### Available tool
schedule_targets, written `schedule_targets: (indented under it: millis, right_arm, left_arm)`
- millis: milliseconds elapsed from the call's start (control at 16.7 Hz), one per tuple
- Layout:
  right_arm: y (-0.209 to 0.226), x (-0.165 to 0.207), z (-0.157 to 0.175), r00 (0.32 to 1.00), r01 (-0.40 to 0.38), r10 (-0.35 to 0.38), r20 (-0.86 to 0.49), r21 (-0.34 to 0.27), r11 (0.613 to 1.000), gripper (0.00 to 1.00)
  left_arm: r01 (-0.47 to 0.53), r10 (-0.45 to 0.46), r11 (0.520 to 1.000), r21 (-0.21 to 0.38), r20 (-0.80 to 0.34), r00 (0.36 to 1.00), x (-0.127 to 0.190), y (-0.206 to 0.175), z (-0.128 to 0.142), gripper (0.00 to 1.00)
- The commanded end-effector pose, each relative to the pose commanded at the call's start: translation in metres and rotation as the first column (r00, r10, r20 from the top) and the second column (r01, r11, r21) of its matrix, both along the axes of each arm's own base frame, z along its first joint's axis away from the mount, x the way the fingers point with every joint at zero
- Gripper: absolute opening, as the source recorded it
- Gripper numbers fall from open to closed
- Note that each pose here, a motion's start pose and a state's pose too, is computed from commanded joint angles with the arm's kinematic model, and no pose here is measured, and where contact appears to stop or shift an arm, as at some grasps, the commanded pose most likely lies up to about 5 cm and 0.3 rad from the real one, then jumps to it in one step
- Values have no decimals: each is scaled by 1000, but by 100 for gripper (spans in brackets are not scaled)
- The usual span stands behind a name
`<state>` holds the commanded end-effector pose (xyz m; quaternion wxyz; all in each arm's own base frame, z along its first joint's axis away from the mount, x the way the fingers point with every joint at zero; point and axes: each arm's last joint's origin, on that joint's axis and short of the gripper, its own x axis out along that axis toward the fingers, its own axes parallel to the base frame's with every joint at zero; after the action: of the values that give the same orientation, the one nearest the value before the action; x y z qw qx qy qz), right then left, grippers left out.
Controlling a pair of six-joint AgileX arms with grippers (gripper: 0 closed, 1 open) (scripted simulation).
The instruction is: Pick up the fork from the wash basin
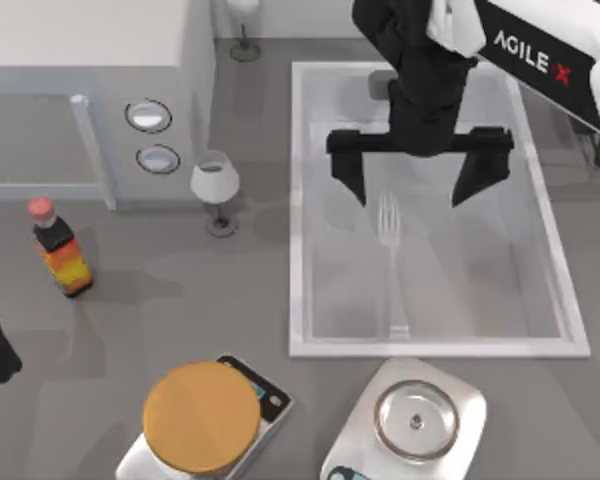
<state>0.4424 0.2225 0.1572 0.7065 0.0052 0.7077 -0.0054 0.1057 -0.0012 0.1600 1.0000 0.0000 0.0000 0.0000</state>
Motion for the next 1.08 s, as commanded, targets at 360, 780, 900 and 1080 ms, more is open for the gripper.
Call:
schedule_targets:
  millis: [360,780,900,1080]
  right_arm:
    - [4,6,-72,1000,-3,3,11,5,1000,100]
    - [2,-1,-146,1000,-5,5,2,0,1000,100]
    - [2,-1,-146,1000,-5,5,2,0,1000,100]
    - [2,-1,-146,1000,-5,5,2,0,1000,85]
  left_arm:
    - [0,0,1000,0,0,1000,0,0,0,100]
    - [0,0,1000,0,0,1000,0,0,0,100]
    - [0,0,1000,0,0,1000,0,0,0,100]
    - [0,0,1000,0,0,1000,0,0,0,100]
